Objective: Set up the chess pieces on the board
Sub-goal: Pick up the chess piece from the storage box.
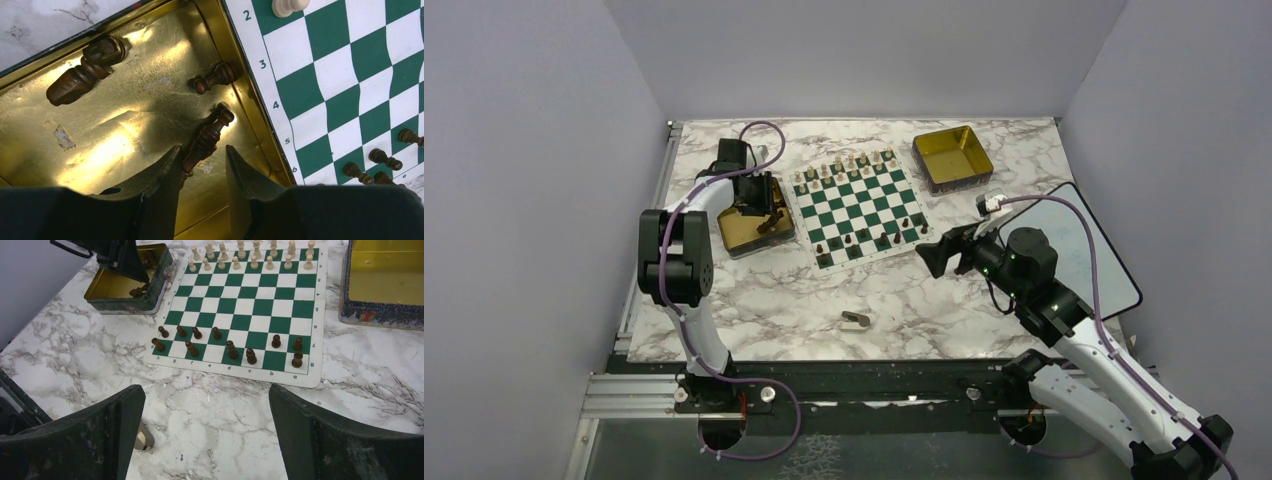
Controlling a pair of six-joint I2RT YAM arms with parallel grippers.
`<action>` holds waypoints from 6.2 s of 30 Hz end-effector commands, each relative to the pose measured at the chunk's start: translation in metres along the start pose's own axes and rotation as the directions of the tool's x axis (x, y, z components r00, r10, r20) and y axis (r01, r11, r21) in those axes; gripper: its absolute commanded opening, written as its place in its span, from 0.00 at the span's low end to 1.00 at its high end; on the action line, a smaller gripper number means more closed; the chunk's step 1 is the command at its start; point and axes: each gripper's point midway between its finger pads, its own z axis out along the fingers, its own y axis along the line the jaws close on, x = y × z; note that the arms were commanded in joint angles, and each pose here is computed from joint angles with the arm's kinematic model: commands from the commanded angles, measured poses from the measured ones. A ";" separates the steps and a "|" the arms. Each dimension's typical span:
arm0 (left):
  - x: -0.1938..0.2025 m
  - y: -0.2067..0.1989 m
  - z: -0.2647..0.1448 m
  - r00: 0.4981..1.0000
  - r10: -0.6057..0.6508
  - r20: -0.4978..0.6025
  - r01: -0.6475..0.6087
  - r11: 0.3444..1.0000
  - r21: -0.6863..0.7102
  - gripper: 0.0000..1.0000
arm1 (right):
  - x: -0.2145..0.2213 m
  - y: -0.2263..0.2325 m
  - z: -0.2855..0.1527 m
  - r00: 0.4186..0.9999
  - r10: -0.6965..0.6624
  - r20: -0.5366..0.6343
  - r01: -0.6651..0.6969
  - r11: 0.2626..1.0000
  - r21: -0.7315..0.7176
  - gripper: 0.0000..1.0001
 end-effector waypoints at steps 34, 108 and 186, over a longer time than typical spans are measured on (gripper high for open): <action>0.003 0.017 0.018 0.998 0.057 -0.014 -0.058 0.987 -0.149 0.24 | -0.018 -0.002 -0.005 0.998 -0.025 0.061 0.024 0.999 0.023 1.00; -0.047 -0.176 -0.192 0.824 -0.558 0.101 0.318 0.602 0.732 0.13 | -0.083 0.098 0.115 0.692 -0.516 0.505 0.669 0.722 -0.179 0.76; -0.019 -0.181 -0.156 0.895 -0.389 0.217 0.200 0.786 0.585 0.13 | -0.025 0.129 0.102 0.709 -0.572 0.412 0.696 0.663 -0.275 0.01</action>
